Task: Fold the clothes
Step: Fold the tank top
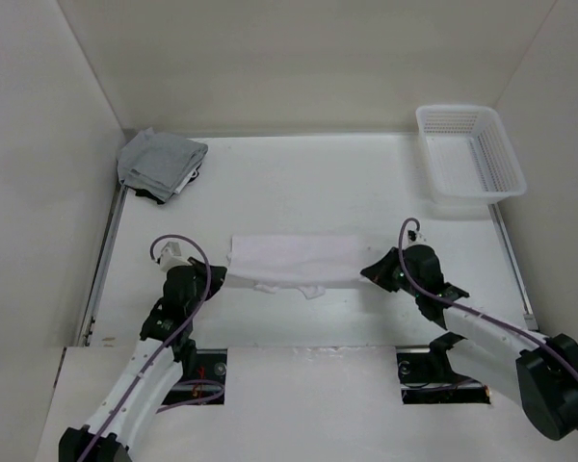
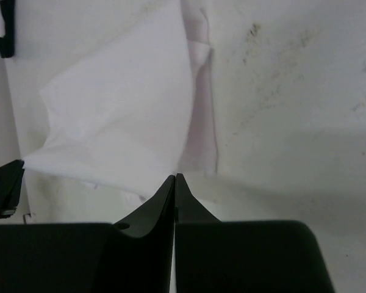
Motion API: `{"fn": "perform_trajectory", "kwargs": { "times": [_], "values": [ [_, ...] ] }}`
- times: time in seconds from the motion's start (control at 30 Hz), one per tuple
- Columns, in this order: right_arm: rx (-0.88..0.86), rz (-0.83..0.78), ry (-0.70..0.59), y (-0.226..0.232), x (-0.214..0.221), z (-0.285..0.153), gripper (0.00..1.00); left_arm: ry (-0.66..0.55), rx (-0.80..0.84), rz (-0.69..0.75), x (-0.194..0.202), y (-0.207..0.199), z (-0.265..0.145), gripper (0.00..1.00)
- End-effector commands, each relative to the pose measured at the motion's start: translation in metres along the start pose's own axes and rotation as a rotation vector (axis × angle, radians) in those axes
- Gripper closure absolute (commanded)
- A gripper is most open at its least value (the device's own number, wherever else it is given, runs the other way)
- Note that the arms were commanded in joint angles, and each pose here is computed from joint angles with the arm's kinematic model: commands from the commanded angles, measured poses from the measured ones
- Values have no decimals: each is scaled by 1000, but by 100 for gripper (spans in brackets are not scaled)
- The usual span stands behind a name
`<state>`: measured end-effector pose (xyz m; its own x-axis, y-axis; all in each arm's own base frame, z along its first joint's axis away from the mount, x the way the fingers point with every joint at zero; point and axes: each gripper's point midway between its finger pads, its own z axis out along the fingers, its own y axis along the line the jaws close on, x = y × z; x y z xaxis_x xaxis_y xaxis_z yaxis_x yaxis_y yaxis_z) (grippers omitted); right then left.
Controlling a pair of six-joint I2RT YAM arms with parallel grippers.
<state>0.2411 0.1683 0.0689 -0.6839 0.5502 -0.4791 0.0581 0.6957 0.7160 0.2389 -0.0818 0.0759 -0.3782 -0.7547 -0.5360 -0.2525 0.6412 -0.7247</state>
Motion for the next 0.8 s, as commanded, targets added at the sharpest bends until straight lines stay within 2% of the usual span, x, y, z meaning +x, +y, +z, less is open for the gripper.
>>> {"fn": "perform_trajectory", "kwargs": {
  "times": [0.0, 0.07, 0.1, 0.13, 0.2, 0.27, 0.37, 0.5, 0.77],
  "values": [
    [54, 39, 37, -12, 15, 3, 97, 0, -55, -21, 3, 15, 2, 95],
    [75, 38, 47, -15, 16, 5, 89, -6, -93, -14, 0, 22, 5, 86],
    [73, 33, 46, -14, 14, 5, 80, -23, -108, -9, -6, 22, 6, 78],
    [65, 23, 40, -10, 12, 5, 72, -35, -109, -7, -11, 21, 7, 75],
    [52, -1, 17, -6, 3, 5, 57, -72, -112, -8, -26, 16, 8, 74],
    [30, -13, -33, 0, -14, 7, 51, -100, -98, -9, -37, 8, 9, 73],
    [-1, -39, -16, 10, -25, 18, 48, -114, -76, -6, -44, -4, 14, 73],
    [11, -13, 46, 6, -19, 39, 50, -88, -24, 12, -38, -24, 24, 74],
    [-7, 143, 114, -6, 2, 70, 70, -93, 97, 37, -38, -68, 30, 74]
  ]
}}
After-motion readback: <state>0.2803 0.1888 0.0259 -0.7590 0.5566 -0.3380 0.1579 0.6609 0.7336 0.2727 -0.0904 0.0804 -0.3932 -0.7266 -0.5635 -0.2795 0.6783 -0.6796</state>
